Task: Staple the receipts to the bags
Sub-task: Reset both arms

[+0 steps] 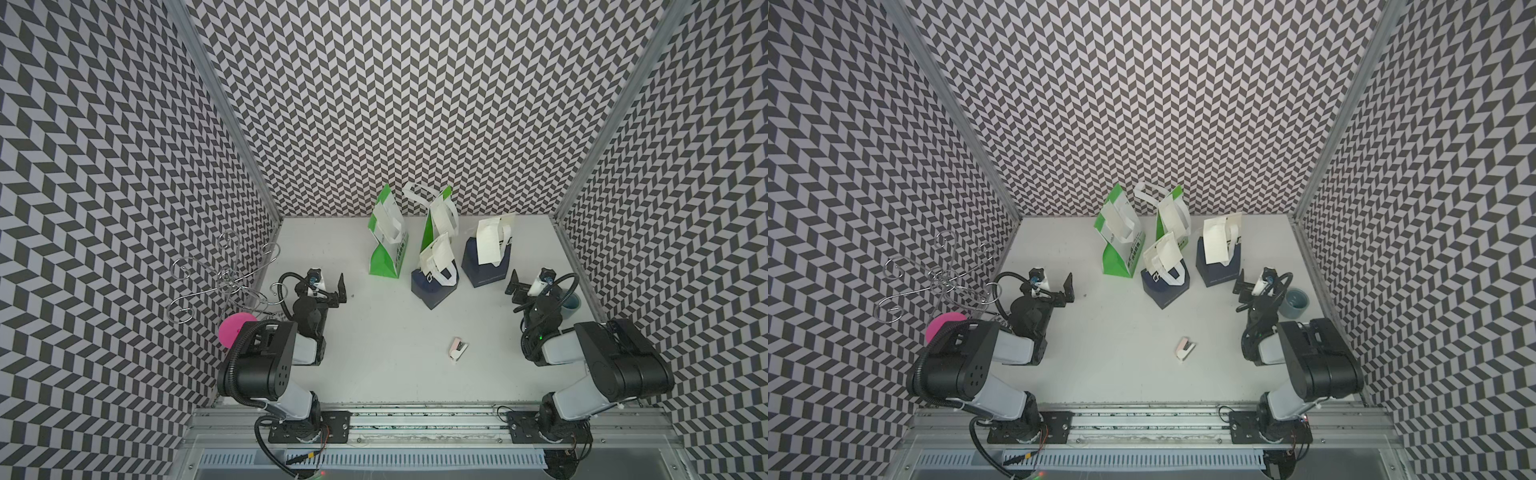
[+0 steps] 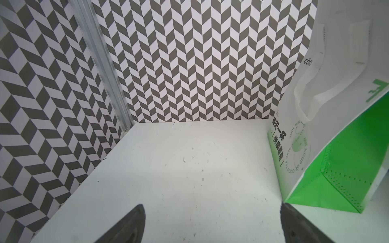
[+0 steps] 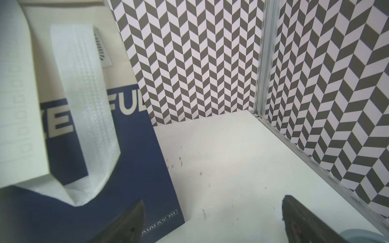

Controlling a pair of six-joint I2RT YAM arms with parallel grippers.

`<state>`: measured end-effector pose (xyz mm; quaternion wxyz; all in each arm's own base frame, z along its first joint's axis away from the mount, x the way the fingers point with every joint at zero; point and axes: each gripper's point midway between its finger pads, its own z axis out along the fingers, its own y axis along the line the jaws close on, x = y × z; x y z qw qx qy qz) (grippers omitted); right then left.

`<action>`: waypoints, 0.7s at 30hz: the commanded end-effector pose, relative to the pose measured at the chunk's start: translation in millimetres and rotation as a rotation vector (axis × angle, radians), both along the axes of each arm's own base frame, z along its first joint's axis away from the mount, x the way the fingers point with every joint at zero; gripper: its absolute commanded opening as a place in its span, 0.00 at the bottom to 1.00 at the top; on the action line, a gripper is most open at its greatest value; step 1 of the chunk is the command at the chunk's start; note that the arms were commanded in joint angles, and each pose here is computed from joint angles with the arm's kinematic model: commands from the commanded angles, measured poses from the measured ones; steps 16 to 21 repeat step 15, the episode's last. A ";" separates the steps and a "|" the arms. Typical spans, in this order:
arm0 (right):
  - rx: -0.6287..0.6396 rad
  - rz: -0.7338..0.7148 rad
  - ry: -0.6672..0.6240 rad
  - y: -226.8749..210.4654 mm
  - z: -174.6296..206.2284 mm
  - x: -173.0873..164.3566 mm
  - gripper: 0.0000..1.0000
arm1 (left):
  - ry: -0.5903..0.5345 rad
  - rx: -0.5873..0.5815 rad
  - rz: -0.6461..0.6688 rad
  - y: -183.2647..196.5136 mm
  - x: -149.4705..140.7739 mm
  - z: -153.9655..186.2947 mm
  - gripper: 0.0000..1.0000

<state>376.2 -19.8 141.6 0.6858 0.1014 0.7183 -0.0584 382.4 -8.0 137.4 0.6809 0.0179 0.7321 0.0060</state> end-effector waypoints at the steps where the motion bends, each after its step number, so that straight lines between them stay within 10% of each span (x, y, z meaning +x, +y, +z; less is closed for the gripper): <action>1: 0.006 0.008 -0.082 1.0 18.2 -1.2 1.00 | -0.019 -0.007 -0.007 -0.2 2.8 7.3 1.00; 21: 0.005 0.008 -0.098 1.0 21.5 -1.0 1.00 | -0.012 -0.010 -0.013 -0.3 4.7 6.1 0.99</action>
